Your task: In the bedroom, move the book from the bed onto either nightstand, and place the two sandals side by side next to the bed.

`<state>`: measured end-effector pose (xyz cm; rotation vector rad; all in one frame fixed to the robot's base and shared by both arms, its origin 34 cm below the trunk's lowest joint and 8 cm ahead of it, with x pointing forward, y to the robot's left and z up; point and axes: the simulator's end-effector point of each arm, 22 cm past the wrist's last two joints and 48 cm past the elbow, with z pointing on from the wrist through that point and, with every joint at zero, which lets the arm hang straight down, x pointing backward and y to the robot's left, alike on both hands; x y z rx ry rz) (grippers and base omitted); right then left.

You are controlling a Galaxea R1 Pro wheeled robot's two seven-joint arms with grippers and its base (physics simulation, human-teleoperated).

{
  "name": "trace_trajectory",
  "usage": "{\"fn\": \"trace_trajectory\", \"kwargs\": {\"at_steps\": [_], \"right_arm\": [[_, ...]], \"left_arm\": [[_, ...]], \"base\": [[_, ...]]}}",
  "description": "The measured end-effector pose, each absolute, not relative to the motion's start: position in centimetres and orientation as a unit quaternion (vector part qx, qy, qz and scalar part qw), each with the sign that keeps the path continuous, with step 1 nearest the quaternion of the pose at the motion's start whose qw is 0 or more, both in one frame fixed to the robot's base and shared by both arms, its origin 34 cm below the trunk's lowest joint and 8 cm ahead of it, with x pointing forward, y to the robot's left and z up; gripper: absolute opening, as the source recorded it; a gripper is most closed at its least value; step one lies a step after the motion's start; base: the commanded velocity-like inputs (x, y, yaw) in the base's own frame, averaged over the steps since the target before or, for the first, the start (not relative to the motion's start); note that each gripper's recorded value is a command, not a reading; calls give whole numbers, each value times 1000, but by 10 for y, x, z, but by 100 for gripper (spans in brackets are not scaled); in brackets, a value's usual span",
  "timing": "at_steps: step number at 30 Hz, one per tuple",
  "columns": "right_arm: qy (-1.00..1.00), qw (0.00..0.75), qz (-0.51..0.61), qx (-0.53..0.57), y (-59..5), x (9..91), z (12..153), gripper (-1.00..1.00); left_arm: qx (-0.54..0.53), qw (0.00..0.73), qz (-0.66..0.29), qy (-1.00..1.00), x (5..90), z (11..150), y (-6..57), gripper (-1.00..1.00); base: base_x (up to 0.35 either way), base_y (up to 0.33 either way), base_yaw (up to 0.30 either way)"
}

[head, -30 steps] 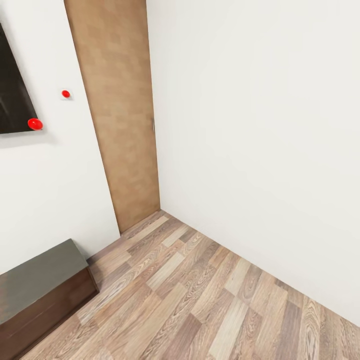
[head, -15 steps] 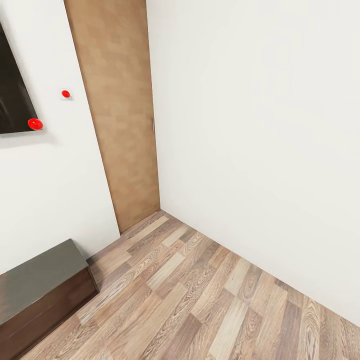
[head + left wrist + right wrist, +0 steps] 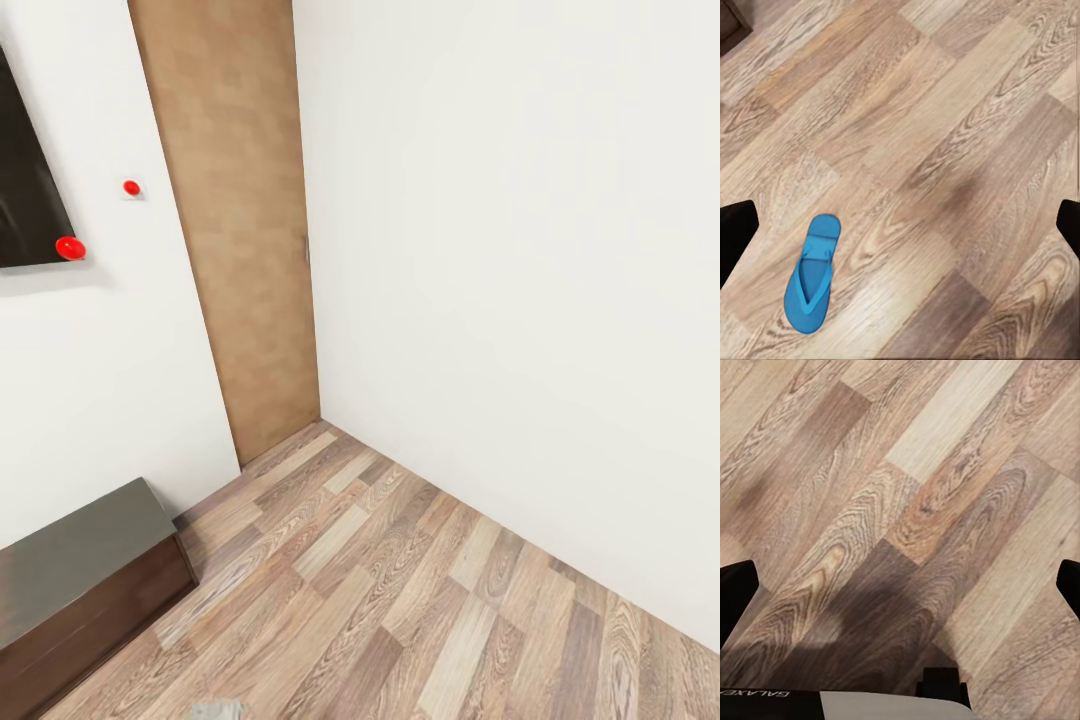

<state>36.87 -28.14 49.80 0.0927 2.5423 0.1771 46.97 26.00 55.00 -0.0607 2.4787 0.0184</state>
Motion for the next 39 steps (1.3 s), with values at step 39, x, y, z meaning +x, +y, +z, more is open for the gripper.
{"fn": "trace_trajectory", "kwargs": {"at_steps": [39], "right_arm": [[954, 292, 65, 36, -283, 369, 498, 100]], "left_arm": [[-8, 197, -4, 980, 502, 531, 281, 100]], "base": [[0, 0, 0]]}}
